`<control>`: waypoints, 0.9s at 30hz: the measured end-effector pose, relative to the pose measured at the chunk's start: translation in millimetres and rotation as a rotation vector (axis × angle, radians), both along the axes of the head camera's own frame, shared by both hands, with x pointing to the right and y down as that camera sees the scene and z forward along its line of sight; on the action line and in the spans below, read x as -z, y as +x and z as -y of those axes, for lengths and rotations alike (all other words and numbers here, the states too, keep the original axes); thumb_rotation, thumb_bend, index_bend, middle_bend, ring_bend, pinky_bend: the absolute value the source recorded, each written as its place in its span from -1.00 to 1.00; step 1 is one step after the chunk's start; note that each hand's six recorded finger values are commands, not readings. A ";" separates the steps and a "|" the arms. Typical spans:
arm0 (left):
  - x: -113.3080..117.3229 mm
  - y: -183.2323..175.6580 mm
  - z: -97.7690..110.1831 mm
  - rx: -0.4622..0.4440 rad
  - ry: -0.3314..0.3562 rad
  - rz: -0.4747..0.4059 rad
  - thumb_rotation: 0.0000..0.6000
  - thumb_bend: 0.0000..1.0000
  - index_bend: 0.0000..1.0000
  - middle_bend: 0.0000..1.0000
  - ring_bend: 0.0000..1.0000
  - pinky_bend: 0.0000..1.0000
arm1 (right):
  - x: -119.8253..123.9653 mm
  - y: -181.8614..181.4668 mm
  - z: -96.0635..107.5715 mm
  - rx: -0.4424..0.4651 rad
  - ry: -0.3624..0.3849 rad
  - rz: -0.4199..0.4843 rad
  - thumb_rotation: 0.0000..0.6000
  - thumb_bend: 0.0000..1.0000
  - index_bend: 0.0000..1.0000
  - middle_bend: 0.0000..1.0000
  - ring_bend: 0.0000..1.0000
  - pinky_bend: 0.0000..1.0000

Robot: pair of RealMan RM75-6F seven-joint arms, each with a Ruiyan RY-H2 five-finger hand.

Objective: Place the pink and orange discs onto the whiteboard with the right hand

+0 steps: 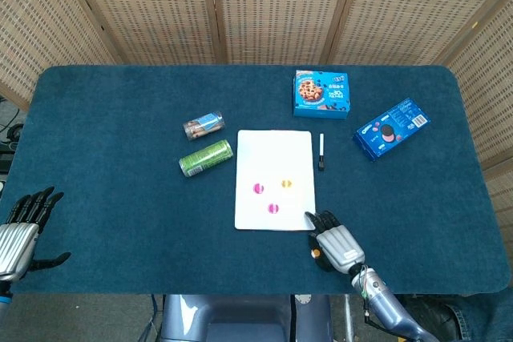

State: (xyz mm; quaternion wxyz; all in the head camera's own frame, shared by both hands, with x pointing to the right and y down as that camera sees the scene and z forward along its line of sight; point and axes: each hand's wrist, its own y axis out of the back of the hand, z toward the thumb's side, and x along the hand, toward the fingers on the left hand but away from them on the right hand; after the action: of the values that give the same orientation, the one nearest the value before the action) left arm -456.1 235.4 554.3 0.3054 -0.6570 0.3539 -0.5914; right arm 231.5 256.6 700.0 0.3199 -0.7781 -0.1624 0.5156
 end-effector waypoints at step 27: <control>2.8 -3.5 2.2 0.014 0.004 -0.011 1.00 -1.00 -1.00 -1.00 -1.00 -1.00 | 26.5 -47.1 83.3 -0.081 0.124 0.064 1.00 -0.20 0.11 -1.00 -1.00 -1.00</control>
State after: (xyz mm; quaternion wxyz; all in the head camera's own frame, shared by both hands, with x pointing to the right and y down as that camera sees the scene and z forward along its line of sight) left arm -459.6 233.2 551.5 0.3006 -0.6573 0.3614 -0.5891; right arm 184.4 173.3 673.5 0.3411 -0.7657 -0.2355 0.4919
